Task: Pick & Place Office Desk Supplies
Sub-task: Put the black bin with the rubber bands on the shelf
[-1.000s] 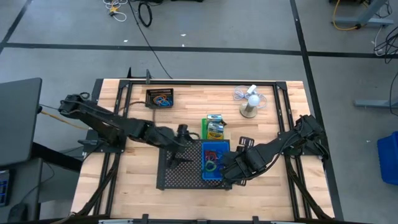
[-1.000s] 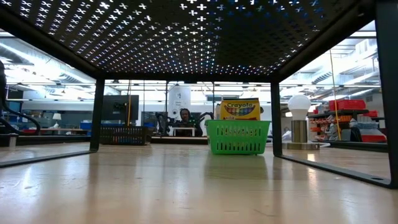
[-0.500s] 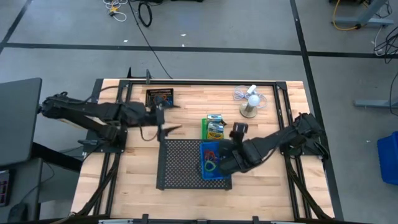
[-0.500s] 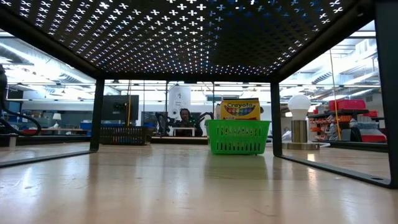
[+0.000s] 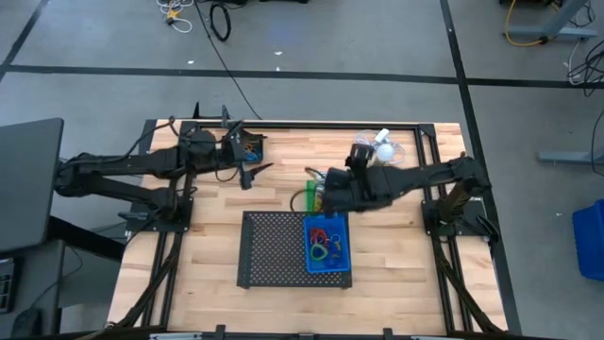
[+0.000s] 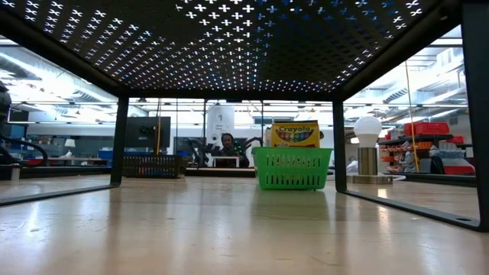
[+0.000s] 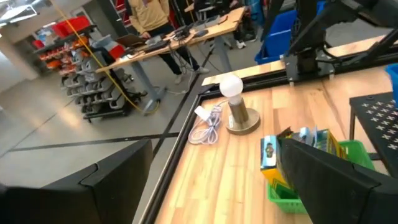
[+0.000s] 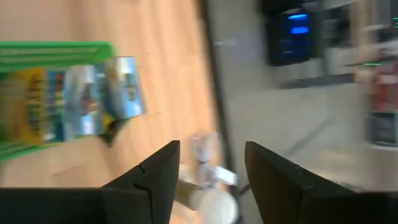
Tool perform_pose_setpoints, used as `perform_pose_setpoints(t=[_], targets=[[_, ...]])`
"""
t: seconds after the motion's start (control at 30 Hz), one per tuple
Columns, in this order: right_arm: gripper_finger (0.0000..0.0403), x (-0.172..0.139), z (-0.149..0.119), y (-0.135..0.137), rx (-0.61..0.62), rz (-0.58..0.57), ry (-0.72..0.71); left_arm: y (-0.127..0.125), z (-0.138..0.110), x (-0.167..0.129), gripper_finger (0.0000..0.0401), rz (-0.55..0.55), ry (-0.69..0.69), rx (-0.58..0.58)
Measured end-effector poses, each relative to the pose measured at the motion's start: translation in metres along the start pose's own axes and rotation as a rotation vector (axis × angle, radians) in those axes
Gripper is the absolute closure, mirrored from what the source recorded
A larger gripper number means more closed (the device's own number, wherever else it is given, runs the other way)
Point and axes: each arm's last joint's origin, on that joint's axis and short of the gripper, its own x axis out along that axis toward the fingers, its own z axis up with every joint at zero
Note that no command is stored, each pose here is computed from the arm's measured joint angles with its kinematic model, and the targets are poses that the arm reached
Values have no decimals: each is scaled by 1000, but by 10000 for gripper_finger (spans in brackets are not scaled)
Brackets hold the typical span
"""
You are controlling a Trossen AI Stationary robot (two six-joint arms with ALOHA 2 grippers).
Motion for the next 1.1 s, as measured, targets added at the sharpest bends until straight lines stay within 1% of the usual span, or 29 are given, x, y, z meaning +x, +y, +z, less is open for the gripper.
perform_pose_setpoints(t=[0.07, 0.13, 0.27, 0.37, 0.43, 0.5, 0.57, 0.63, 0.73, 0.8, 0.87, 1.03, 1.1], targets=[[213, 8, 5, -12, 4, 124, -5, 4, -9, 3, 35, -9, -1, -17], [213, 19, 10, -23, 9, 228, -18, 11, -18, 5, 35, 6, -6, -36], [213, 45, 10, -46, -1, 332, 16, 22, -41, 8, 35, 49, 22, -79], [213, 64, 10, -61, 17, 473, 30, 28, -51, 9, 35, 13, 19, -132], [213, 73, 9, -69, 38, 524, 28, 28, -58, 10, 35, -20, 32, -161], [213, 77, 9, -74, 52, 573, 9, 27, -60, 11, 35, -32, 36, -178], [213, 79, 10, -76, 61, 607, -3, 27, -61, 11, 35, -32, 36, -177], [213, 81, 11, -75, 56, 615, -19, 26, -63, 11, 35, -36, 46, -178], [213, 91, 10, -66, 2, 610, -27, 24, -67, 15, 35, -53, 70, -181], [213, 101, 6, -62, -49, 608, -15, 22, -70, 19, 35, -73, 81, -183], [213, 112, 0, -61, -72, 608, 12, 21, -74, 24, 35, -84, 105, -186], [213, 129, -5, -69, -41, 629, 13, 18, -82, 34, 35, -94, 138, -173], [213, 134, -4, -75, -25, 596, -4, 20, -84, 37, 35, -83, 136, -165]])
